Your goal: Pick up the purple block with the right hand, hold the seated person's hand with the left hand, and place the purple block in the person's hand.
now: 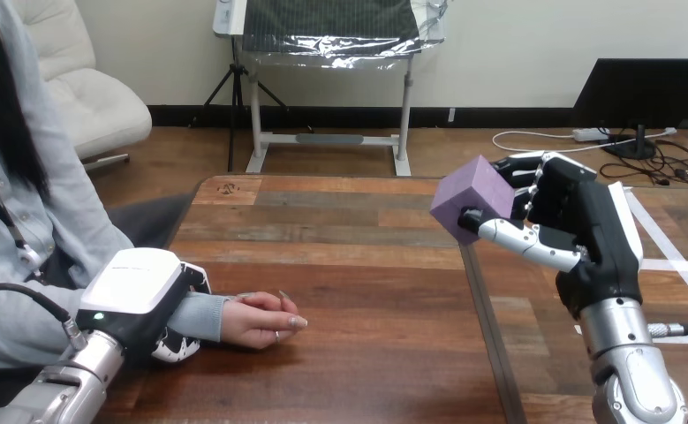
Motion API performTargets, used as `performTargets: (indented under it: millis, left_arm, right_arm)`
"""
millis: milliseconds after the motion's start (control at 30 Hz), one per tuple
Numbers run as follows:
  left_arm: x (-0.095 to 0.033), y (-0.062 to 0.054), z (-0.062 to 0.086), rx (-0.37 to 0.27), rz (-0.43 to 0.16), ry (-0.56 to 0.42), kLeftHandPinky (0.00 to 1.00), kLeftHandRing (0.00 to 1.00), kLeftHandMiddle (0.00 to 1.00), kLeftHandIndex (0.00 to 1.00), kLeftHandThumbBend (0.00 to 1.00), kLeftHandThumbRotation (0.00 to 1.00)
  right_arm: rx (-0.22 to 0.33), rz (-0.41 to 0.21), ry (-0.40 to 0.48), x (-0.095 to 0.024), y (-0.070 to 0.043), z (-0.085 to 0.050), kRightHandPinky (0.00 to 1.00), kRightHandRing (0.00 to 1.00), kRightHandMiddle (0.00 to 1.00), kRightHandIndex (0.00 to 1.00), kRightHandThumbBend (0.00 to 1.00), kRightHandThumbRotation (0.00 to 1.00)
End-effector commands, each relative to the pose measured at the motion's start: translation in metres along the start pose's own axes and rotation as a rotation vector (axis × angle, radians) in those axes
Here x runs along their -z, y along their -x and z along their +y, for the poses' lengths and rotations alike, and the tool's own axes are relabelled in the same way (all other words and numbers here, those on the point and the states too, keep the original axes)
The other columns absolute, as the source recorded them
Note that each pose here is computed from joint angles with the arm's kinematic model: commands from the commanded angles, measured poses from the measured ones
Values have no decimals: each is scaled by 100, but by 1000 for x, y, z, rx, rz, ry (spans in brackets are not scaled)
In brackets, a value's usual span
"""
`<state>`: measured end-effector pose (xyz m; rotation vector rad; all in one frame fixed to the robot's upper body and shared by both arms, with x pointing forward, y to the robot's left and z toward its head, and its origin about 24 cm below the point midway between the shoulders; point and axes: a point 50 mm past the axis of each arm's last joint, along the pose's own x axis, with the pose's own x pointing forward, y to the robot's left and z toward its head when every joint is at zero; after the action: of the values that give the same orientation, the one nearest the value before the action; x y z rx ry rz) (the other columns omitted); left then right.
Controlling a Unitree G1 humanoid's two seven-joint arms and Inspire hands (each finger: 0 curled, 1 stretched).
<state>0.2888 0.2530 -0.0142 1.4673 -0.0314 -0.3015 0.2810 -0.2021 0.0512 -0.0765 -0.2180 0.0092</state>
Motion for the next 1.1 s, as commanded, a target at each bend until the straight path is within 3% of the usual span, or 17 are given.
performTargets:
  millis: [0,1067]
  left_arm:
    - [2,-3,8,-9,3,4,35,38,42,43,88,0]
    - [-6,-5,20,-91,-79,59,31,33,38,39,86,0]
  right_arm:
    - [-8,-78,-14,-17,-10,6,31,37,44,47,69,0]
    - [-67,-36,-19,-4,-8,21,33,39,47,50,70,0]
